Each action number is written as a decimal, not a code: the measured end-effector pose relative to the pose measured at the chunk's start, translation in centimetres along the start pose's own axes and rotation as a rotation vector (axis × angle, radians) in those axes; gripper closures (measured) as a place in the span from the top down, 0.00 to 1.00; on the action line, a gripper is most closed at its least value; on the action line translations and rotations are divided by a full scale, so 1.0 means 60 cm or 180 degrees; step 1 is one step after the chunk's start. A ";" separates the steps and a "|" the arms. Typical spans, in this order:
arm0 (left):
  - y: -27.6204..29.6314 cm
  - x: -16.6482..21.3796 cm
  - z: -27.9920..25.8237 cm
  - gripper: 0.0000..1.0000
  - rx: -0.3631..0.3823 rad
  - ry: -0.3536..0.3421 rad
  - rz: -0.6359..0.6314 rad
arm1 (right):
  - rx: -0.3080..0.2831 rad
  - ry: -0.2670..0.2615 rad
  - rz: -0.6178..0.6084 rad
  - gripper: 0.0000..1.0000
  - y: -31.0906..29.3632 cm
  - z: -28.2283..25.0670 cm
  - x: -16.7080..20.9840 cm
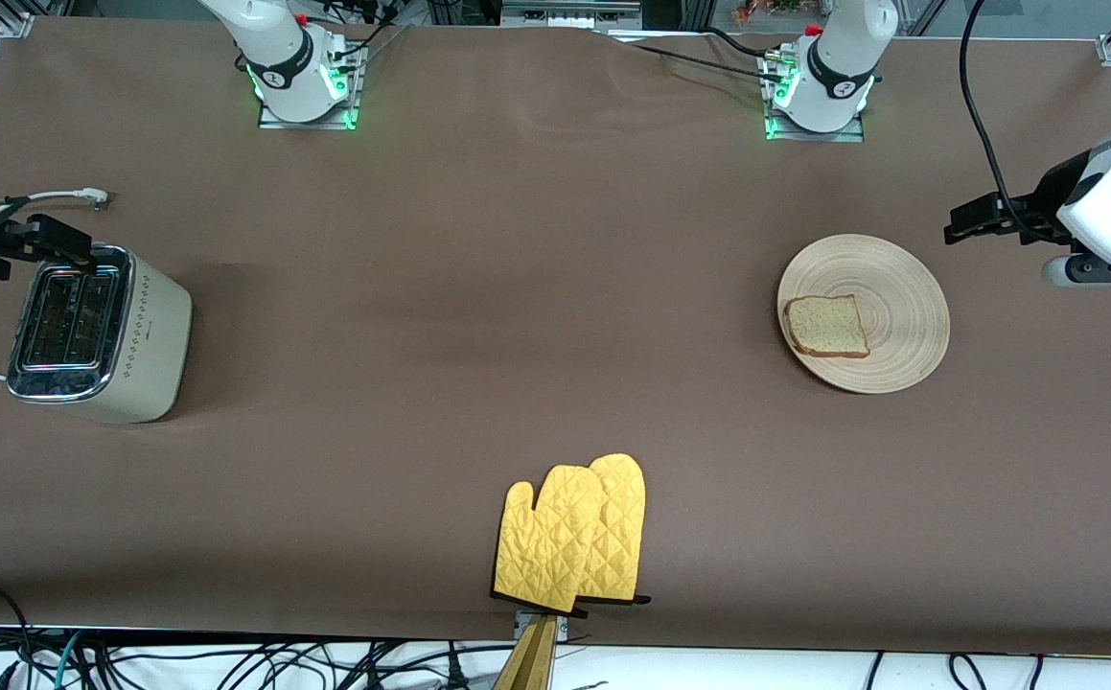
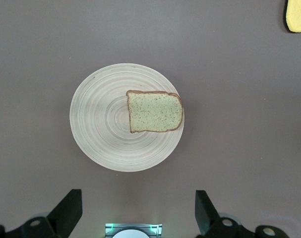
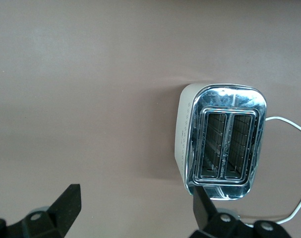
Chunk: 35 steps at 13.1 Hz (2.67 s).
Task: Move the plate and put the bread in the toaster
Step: 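Lower the left gripper to the plate rim and grasp it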
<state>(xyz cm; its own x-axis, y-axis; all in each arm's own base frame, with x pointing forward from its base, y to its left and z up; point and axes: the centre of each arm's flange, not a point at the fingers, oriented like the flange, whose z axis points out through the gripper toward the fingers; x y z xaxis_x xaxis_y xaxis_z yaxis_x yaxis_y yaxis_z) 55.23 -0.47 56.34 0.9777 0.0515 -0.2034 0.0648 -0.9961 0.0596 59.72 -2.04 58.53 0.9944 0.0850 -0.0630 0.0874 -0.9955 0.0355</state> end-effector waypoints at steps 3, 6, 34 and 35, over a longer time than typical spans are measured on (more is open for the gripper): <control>-0.028 0.007 0.008 1.00 -0.0020 -0.0037 -0.0094 | 0.0001 0.0000 0.0000 1.00 0.000 0.000 0.000; -0.120 0.030 0.033 1.00 -0.0179 -0.0114 -0.0176 | 0.0001 0.0000 0.0000 1.00 0.000 0.000 0.000; -0.531 0.134 0.646 1.00 -0.2722 -0.0554 0.0305 | 0.0025 0.0004 0.0000 1.00 -0.001 0.000 0.000; -0.532 0.132 0.654 1.00 -0.2750 -0.0569 0.0288 | 0.0025 0.0004 0.0001 1.00 -0.001 0.000 0.000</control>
<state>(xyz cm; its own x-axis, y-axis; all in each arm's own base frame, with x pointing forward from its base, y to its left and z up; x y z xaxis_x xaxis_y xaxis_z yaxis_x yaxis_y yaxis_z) 53.05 28.93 14.47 0.9453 -0.1087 -0.3075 0.1876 -0.5901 0.7852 59.73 -1.97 58.54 0.9945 0.0849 -0.0617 0.0867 -0.9958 0.0278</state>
